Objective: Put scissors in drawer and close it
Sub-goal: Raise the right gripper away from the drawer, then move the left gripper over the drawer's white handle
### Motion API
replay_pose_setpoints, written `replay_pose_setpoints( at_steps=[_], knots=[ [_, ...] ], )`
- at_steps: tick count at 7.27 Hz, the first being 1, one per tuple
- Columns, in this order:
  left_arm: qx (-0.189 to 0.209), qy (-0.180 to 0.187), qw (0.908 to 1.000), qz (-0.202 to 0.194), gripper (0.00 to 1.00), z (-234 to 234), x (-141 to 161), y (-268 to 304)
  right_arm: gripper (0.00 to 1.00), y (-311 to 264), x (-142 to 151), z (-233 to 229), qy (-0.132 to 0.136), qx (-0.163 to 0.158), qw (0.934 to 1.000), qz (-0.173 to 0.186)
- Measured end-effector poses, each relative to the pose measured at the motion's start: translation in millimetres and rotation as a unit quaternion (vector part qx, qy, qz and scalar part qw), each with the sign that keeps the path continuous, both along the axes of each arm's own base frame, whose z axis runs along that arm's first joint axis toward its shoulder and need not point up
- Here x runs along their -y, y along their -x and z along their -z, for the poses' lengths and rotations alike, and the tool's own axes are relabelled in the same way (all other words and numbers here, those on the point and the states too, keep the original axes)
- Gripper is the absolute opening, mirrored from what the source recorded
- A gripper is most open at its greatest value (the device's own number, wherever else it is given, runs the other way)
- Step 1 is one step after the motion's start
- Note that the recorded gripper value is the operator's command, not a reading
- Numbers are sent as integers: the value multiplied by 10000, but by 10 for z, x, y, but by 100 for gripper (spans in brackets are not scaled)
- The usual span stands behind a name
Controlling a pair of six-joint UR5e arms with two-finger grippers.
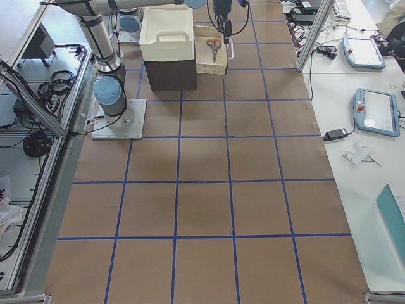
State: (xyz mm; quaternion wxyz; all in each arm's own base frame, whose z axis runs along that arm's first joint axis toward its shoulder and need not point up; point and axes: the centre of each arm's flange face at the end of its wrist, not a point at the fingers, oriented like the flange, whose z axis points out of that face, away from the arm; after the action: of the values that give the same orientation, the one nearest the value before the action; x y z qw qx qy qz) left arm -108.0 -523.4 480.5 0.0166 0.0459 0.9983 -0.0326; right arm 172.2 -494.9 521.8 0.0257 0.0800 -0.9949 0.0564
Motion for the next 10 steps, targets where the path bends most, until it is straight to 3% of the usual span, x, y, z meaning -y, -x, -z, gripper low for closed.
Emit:
replay_pose_setpoints(
  at_steps=[1,3,7,10],
  knots=[
    [-15,23,10000,-1,100,-17,6,16,100,11,-18,-27,51,54,9991,427],
    [-30,124,9999,-62,100,-104,-7,137,100,20,-110,-72,114,107,9967,800],
    [-100,242,9997,0,100,-3,152,489,100,13,-243,43,509,191,9949,848],
    [-207,267,9991,-253,100,312,443,942,100,12,-232,47,572,196,9948,819]
  ],
)
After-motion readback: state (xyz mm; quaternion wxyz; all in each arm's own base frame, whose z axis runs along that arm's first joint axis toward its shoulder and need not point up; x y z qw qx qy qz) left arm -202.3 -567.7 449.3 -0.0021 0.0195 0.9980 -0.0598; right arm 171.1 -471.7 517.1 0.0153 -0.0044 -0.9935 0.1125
